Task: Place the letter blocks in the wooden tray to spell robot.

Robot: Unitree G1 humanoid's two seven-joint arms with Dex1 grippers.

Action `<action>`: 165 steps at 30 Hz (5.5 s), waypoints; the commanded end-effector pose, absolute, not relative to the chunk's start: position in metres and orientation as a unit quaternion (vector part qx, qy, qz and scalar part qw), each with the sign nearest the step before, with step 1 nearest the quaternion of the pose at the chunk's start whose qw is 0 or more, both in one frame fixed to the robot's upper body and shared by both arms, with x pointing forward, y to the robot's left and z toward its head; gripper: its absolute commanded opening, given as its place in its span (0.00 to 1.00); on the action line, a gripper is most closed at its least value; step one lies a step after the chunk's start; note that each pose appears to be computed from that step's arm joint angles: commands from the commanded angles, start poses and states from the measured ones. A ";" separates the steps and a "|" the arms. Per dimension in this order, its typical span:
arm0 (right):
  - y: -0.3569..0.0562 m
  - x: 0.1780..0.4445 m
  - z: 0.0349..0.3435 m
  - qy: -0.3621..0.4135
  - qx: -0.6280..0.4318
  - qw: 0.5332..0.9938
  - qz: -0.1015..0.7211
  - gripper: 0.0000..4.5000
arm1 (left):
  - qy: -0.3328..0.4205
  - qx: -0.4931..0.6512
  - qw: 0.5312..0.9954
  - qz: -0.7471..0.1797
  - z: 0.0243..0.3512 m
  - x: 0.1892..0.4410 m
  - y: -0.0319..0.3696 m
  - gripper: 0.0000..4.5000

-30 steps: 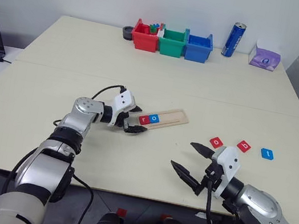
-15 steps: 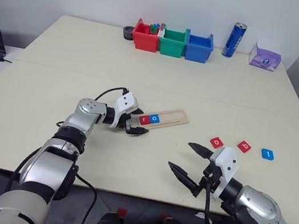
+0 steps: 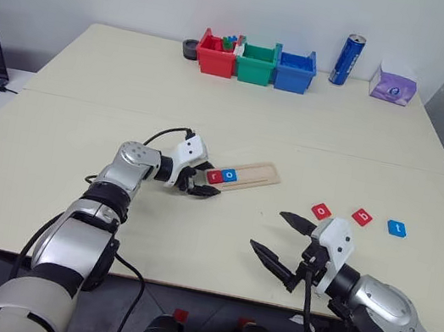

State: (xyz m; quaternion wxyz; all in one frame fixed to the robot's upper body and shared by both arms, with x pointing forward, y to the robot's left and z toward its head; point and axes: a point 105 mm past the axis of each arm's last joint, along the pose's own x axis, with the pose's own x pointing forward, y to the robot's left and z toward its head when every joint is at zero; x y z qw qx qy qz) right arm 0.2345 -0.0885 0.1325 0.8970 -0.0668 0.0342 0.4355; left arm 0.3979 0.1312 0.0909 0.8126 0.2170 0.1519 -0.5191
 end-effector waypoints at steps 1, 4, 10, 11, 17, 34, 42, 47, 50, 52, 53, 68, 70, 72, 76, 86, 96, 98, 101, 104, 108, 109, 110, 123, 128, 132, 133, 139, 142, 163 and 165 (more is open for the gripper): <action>-0.092 0.230 0.144 0.017 -0.080 0.894 0.441 1.00 | 0.181 0.228 0.778 -0.556 0.076 0.383 0.134 0.75; -0.102 0.223 0.141 0.038 -0.092 0.889 0.448 1.00 | 0.168 0.245 0.739 -0.605 0.078 0.368 0.128 0.75; -0.116 0.205 0.134 0.080 -0.113 0.874 0.467 1.00 | 0.153 0.265 0.664 -0.682 0.079 0.328 0.116 0.75; -0.117 0.205 0.134 0.080 -0.114 0.874 0.465 1.00 | 0.153 0.266 0.657 -0.689 0.078 0.323 0.115 0.75; -0.120 0.203 0.134 0.085 -0.121 0.877 0.458 1.00 | 0.153 0.260 0.649 -0.698 0.077 0.308 0.101 0.75; -0.168 0.212 0.125 0.126 -0.167 0.891 0.404 1.00 | 0.152 0.255 0.684 -0.666 0.081 0.314 0.088 0.75; -0.168 0.213 0.124 0.123 -0.169 0.891 0.403 1.00 | 0.143 0.250 0.676 -0.678 0.082 0.309 0.079 0.75; -0.167 0.213 0.123 0.122 -0.167 0.891 0.403 1.00 | 0.143 0.246 0.674 -0.682 0.082 0.309 0.079 0.83; -0.166 0.213 0.122 0.122 -0.167 0.891 0.405 1.00 | 0.142 0.241 0.672 -0.686 0.083 0.308 0.081 0.99; -0.166 0.213 0.122 0.123 -0.166 0.890 0.406 1.00 | 0.134 0.243 0.676 -0.683 0.085 0.310 0.081 0.99; -0.165 0.213 0.122 0.123 -0.166 0.890 0.407 1.00 | 0.130 0.246 0.677 -0.682 0.086 0.311 0.082 0.99; -0.200 0.248 0.131 0.109 -0.144 0.929 0.323 1.00 | 0.091 0.203 0.729 -0.648 0.121 0.310 0.118 0.99; -0.216 0.264 0.132 0.114 -0.147 0.941 0.283 1.00 | 0.078 0.185 0.747 -0.634 0.131 0.312 0.122 0.99; -0.237 0.283 0.132 0.127 -0.163 0.949 0.240 1.00 | 0.072 0.170 0.760 -0.624 0.138 0.310 0.127 0.99; -0.267 0.310 0.135 0.141 -0.185 0.950 0.210 1.00 | 0.070 0.168 0.765 -0.618 0.138 0.301 0.130 0.99; -0.289 0.350 0.123 0.220 -0.152 0.931 0.249 1.00 | 0.062 0.175 0.736 -0.651 0.141 0.276 0.128 0.99; -0.287 0.355 0.101 0.261 -0.135 0.921 0.257 0.92 | 0.069 0.192 0.733 -0.648 0.138 0.273 0.130 1.00; -0.286 0.355 0.098 0.264 -0.128 0.921 0.255 0.80 | 0.072 0.191 0.734 -0.648 0.138 0.273 0.130 1.00; -0.286 0.352 0.096 0.267 -0.126 0.921 0.254 0.56 | 0.076 0.191 0.734 -0.647 0.139 0.271 0.132 1.00; -0.284 0.350 0.099 0.263 -0.135 0.922 0.251 0.32 | 0.082 0.193 0.734 -0.646 0.139 0.268 0.139 1.00; -0.276 0.340 0.112 0.233 -0.156 0.930 0.237 0.32 | 0.087 0.200 0.738 -0.638 0.135 0.267 0.149 1.00; -0.272 0.335 0.115 0.226 -0.158 0.933 0.232 0.32 | 0.088 0.202 0.739 -0.636 0.134 0.267 0.150 1.00; -0.265 0.326 0.115 0.221 -0.154 0.936 0.228 0.32 | 0.091 0.207 0.738 -0.635 0.132 0.266 0.151 1.00; -0.198 0.250 0.080 0.217 -0.059 0.974 0.035 0.32 | 0.091 0.219 0.723 -0.649 0.117 0.268 0.156 1.00; -0.201 0.245 0.068 0.225 -0.002 0.974 -0.025 0.32 | 0.085 0.223 0.719 -0.653 0.114 0.271 0.154 1.00; -0.198 0.249 0.069 0.213 0.054 0.974 -0.047 0.64 | 0.082 0.224 0.717 -0.655 0.113 0.270 0.150 1.00; -0.197 0.252 0.076 0.198 0.062 0.977 -0.050 0.72 | 0.082 0.224 0.717 -0.655 0.113 0.270 0.149 1.00; -0.196 0.270 0.127 0.107 0.034 0.994 0.009 0.99 | 0.081 0.225 0.720 -0.652 0.114 0.269 0.146 1.00; -0.191 0.273 0.133 0.123 0.002 0.987 0.107 0.99 | 0.081 0.225 0.721 -0.651 0.116 0.269 0.145 1.00; -0.220 0.280 0.105 0.250 -0.270 0.804 0.466 0.99 | 0.086 0.239 0.717 -0.649 0.112 0.271 0.149 1.00; -0.220 0.281 0.103 0.259 -0.273 0.793 0.479 0.99 | 0.086 0.240 0.718 -0.648 0.112 0.271 0.150 1.00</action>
